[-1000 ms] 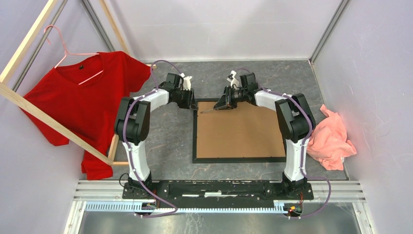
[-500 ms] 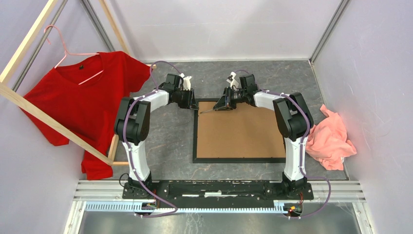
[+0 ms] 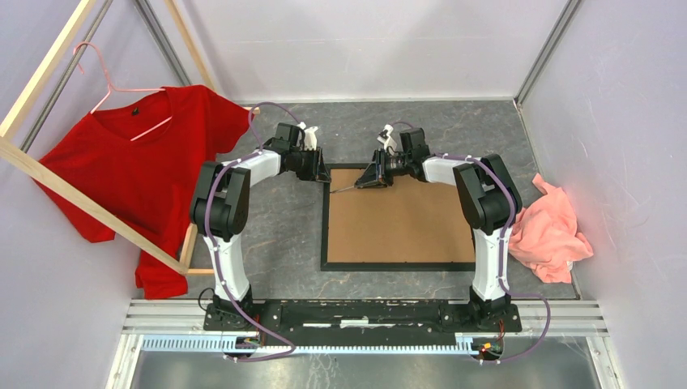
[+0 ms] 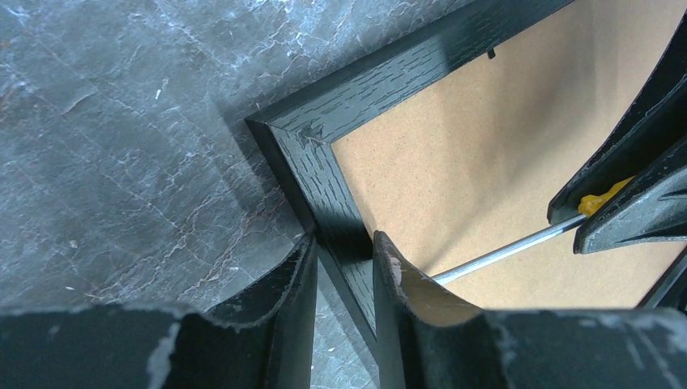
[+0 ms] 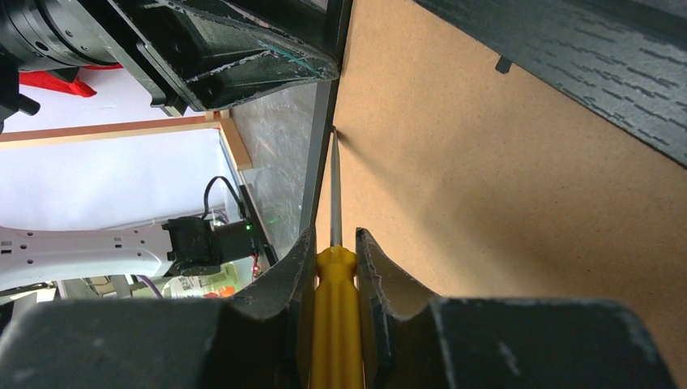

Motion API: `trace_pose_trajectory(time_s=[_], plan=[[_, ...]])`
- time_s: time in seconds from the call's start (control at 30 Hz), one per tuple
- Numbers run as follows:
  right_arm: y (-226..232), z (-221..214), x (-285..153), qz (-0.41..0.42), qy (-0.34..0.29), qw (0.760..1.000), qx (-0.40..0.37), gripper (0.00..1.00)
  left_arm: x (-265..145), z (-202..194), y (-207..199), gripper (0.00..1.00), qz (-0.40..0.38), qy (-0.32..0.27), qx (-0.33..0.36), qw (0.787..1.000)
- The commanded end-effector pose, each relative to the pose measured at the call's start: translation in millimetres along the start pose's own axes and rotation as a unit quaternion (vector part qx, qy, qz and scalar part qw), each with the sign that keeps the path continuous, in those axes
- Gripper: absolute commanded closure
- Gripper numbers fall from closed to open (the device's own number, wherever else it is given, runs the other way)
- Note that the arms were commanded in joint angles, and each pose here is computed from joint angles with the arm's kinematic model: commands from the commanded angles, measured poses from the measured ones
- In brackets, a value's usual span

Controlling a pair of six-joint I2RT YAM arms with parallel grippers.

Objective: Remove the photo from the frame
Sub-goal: Release the photo frame item from the photo frame.

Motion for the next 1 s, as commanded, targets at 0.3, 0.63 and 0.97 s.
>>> trace_pose_trajectory(time_s=[0.3,0.63,0.97], plan=[[-1,3,0,0.015,-0.013,1.0,0.004,1.0,8,-11,2,0.66,-0.001,0.01,-0.013,1.0],[-4,0,5,0.013,-0.006,1.0,0.008,1.0,7,-12,0,0.67,-0.004,0.008,-0.017,1.0],[-8,-5,12,0.014,0.006,1.0,0.011,1.0,6,-12,0,0.7,-0.003,0.006,-0.024,1.0]])
Point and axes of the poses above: each gripper's point midway between its finger pads, its own x axis out along the fingers, its own y axis along the line the jaws close on, z = x × y, the point moved 10 cm from there along -x, back along the fingers, and after that the axes turned 9 degrees about -x, right-handed, at the moved point
